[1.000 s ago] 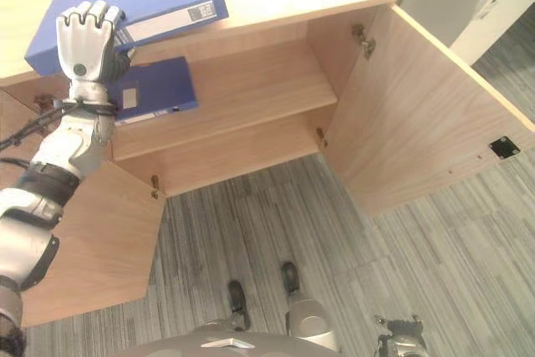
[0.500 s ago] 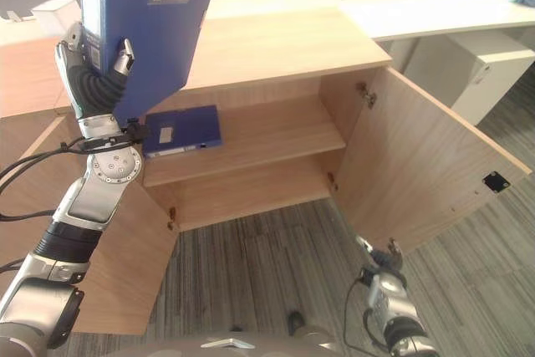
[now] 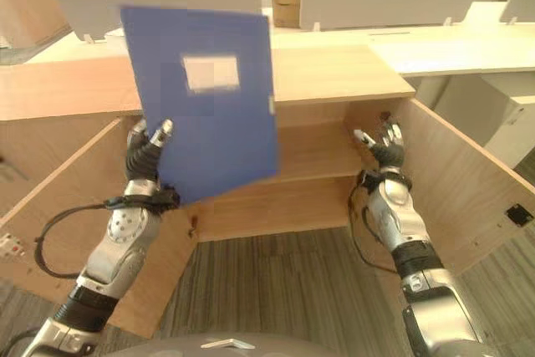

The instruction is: Put the empty folder in the office cabinet

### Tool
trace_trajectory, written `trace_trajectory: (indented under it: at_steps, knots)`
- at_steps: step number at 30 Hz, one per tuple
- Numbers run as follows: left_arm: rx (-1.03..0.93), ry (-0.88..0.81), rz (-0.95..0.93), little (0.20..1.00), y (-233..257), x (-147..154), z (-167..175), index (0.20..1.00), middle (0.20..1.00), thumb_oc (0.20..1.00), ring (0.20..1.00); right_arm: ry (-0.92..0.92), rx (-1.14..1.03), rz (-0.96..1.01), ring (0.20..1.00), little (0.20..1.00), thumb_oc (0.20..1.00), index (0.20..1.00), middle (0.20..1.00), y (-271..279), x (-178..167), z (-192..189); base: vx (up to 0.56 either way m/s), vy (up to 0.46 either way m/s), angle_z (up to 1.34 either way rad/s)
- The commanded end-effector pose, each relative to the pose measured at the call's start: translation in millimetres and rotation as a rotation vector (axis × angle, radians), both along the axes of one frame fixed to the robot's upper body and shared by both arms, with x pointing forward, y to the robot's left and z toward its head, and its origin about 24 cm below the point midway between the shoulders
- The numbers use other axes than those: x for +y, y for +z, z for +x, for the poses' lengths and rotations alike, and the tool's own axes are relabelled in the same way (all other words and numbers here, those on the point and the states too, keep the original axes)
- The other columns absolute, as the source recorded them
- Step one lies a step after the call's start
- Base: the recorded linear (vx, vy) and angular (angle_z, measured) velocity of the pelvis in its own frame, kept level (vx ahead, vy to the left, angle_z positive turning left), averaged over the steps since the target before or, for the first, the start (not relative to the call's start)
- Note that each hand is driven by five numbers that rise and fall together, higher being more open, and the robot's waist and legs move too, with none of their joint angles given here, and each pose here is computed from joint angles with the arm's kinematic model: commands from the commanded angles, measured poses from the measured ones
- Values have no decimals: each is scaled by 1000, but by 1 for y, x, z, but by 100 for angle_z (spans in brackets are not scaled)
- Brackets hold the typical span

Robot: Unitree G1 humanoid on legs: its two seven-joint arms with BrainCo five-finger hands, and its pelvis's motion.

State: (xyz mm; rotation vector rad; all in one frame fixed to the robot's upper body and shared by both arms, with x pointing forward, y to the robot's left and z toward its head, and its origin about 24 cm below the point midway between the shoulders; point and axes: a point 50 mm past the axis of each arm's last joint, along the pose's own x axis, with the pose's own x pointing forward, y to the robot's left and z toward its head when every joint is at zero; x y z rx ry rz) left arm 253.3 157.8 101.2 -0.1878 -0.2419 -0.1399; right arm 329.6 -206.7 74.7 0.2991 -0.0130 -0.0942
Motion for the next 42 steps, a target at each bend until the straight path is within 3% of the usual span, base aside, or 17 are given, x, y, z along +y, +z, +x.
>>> trace_trajectory:
  at_steps: [1, 3, 4, 7, 16, 24, 39, 40, 41, 42]
  knots:
    - [-204, -28, -40, 200, 42, 2, 7, 200, 200, 200, 200, -13, -134, 36, 1000, 1000, 1000, 1000, 1000, 30, -5, 12, 0, 0, 10]
    - [-204, -28, -40, 200, 42, 2, 7, 200, 200, 200, 200, -13, -134, 36, 1000, 1000, 1000, 1000, 1000, 30, -5, 12, 0, 0, 0]
    - [-94, -217, -144, 200, 24, -22, -14, 200, 200, 200, 200, 211, -229, 243, 1000, 1000, 1000, 1000, 1000, 49, 46, 16, 0, 0, 0]
    - [-76, -265, -160, 200, 22, -28, -20, 200, 200, 200, 200, 308, -252, 305, 1000, 1000, 1000, 1000, 1000, 53, 70, 13, 9, 2, 6]
    - [-56, -333, -198, 200, 21, -34, -28, 200, 200, 200, 200, 525, -290, 310, 1000, 1000, 1000, 1000, 1000, 62, 121, -4, 3, 2, 9]
    - [-57, -364, -197, 200, 21, -39, -28, 200, 200, 200, 200, 637, -232, 241, 1000, 1000, 1000, 1000, 1000, 51, 144, -13, 0, 0, 0]
    - [-34, -383, -183, 200, 17, -42, -25, 200, 200, 200, 200, 735, -137, 202, 1000, 1000, 1000, 1000, 1000, 27, 151, -27, 0, 1, 0]
    - [-35, -385, -180, 200, 17, -43, -24, 200, 200, 200, 200, 741, -136, 199, 853, 853, 853, 853, 853, 27, 152, -28, 0, 0, 0]
    - [-36, -387, -179, 200, 18, -43, -24, 200, 200, 200, 200, 752, -138, 199, 614, 614, 614, 614, 614, 27, 153, -29, 0, 0, 0]
    - [-34, -390, -178, 200, 17, -44, -24, 200, 200, 200, 200, 757, -139, 201, 200, 200, 200, 200, 200, 27, 154, -30, 0, 0, 0]
